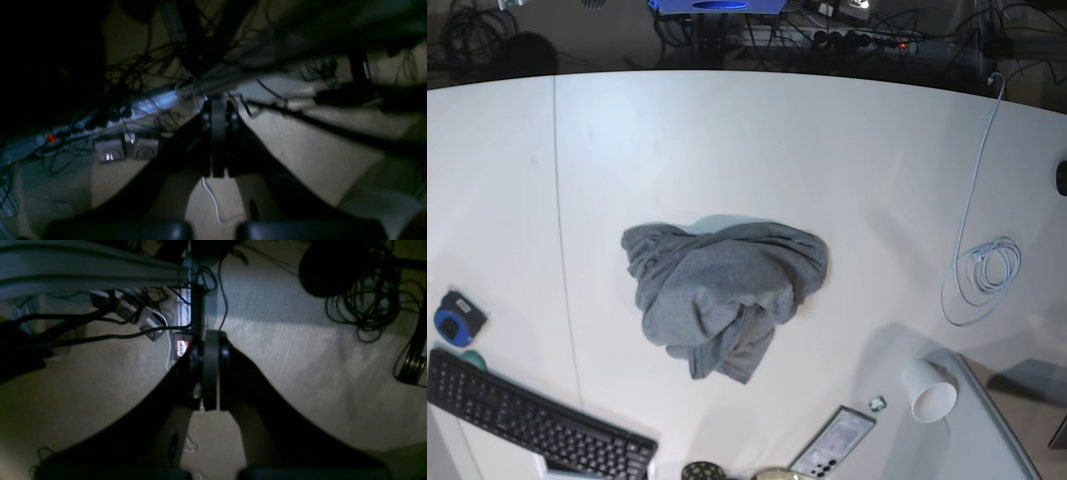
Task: Layout the t-shirt on the table in an organized manner, then fold the t-shirt properly
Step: 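Move the right gripper down onto the crumpled grey t-shirt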
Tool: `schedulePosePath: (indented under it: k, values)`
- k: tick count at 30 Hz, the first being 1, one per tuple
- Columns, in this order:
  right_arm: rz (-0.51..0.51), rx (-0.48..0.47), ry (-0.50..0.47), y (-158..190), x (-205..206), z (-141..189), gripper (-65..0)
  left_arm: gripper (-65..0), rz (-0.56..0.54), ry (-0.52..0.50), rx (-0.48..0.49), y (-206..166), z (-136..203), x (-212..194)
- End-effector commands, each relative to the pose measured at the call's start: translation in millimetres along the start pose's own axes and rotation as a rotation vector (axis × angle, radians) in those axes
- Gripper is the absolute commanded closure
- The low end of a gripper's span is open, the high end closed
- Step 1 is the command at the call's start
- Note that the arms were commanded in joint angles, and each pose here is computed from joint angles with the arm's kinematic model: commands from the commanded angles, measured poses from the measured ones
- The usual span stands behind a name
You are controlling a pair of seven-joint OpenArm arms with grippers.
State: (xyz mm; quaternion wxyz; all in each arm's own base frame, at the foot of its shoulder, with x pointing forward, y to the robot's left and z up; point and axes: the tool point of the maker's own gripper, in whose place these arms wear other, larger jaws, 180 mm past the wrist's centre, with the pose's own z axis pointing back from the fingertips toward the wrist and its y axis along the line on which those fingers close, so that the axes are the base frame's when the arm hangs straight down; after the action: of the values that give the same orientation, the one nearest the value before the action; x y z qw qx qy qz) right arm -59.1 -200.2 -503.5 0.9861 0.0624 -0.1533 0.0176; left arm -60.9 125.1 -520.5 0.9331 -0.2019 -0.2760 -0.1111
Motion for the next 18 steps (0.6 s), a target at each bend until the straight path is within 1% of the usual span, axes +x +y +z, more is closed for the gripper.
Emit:
schedulePosePath:
  k: [1, 3, 5, 6, 8, 11, 13, 15, 16, 18]
  values:
    - [0.008, -0.002, -0.033, -3.3, 10.2, 10.0, 0.0, 0.0, -0.009, -0.017, -0.013, -2.2, 10.2, 3.9]
    - [0.024, -0.002, -0.046, -1.2, 21.3, 18.2, 0.0, 0.0, -0.021, -0.033, -0.008, 0.1, 21.6, 11.0]
    - [0.041, 0.009, -0.077, 4.7, 35.1, 23.4, 0.0, 0.0, -0.018, -0.081, 0.041, 11.5, 31.6, 27.3]
    - [0.049, 0.014, -0.093, 7.5, 41.0, 26.4, 0.0, 0.0, -0.024, -0.109, 0.081, 22.8, 39.9, 38.4]
    - [0.070, 0.026, -0.151, 14.5, 63.6, 31.8, 0.0, 0.0, -0.046, -0.189, 0.134, 36.7, 50.6, 69.8]
    - [0.100, 0.042, -0.240, 24.0, 98.4, 39.4, 0.0, 0.0, -0.082, -0.319, 0.185, 47.5, 58.9, 120.3]
    - [0.124, 0.052, -0.315, 30.9, 127.6, 45.3, 0.0, 0.0, -0.105, -0.384, 0.194, 48.6, 61.4, 145.9]
    - [0.144, 0.060, -0.383, 36.8, 153.0, 51.7, 0.0, 0.0, -0.132, -0.441, 0.179, 44.8, 58.0, 172.3]
    - [0.155, 0.063, -0.419, 38.9, 166.7, 54.5, 0.0, 0.0, -0.145, -0.449, 0.175, 44.1, 54.1, 183.6]
    - [0.169, 0.068, -0.477, 42.6, 189.1, 56.4, -0.6, 0.0, -0.165, -0.433, 0.173, 44.8, 43.2, 199.7]
